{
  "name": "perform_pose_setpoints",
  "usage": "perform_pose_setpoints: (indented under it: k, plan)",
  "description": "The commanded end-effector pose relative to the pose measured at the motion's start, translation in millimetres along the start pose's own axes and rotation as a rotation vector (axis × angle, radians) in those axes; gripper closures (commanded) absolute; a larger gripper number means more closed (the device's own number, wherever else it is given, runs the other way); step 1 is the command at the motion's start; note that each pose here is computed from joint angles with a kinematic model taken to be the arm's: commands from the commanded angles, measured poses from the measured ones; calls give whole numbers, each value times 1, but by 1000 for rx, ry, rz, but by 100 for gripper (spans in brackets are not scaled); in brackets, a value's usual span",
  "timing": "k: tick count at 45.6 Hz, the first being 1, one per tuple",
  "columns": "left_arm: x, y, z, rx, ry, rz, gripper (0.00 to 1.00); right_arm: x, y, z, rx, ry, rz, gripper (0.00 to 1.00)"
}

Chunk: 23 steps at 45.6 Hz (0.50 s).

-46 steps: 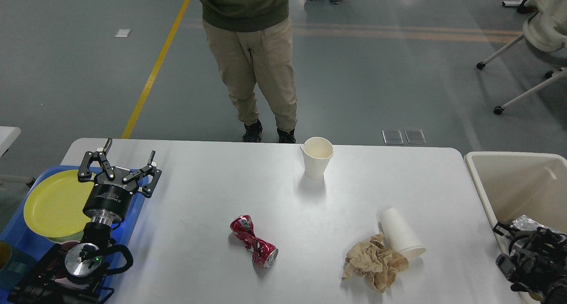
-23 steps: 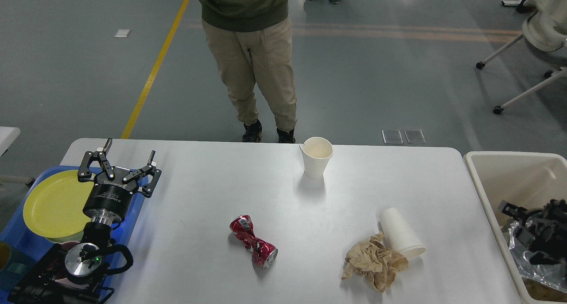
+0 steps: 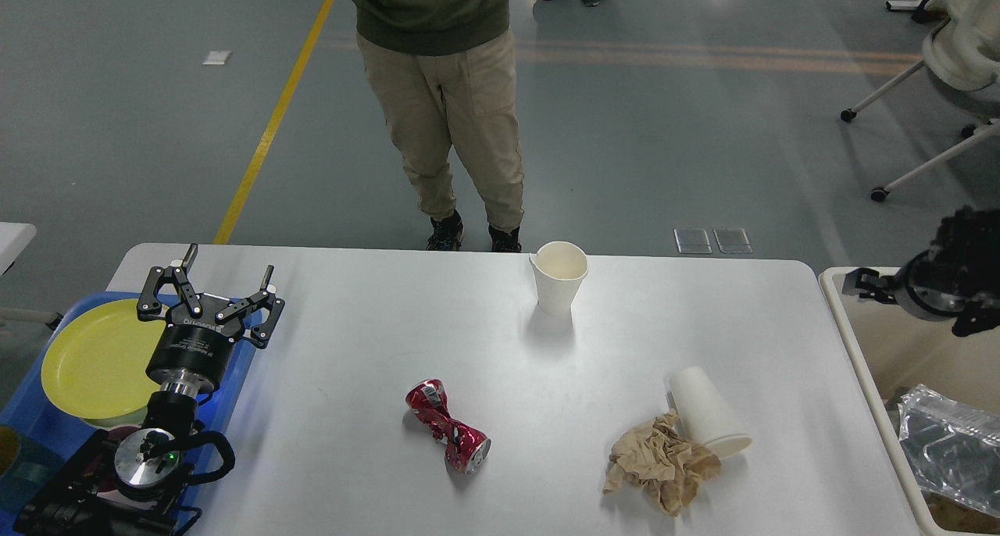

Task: Tidy desktop
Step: 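Raise the right gripper and move it to the white paper cup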

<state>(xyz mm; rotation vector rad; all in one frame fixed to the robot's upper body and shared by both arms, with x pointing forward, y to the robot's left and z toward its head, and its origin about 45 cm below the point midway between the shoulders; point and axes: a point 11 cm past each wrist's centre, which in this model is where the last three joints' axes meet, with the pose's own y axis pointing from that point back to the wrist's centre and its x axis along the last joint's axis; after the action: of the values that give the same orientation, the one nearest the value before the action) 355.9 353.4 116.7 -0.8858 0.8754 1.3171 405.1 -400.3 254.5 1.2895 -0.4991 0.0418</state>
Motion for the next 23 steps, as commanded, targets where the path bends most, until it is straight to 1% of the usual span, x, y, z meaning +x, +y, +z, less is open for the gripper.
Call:
perform_pose_setpoints:
  k: [1,5,8,13,18,23]
  plan:
    - [1,1,0,0,0,1,4,6,63,-37,69,88,-108,0]
    - [0,0,0,0,0,-2,4,3,102,-53,112,137,-161,0]
    - [0,0,0,0,0,0,4,-4,126,-62,118,183,-197,0]
    - [0,0,0,0,0,0,4,-13,152,-72,126,230,-219,0]
    - [0,0,0,0,0,0,4,-30,181,-83,140,268,-236,0]
    - [0,0,0,0,0,0,4,-42,214,-91,174,294,-204,0]
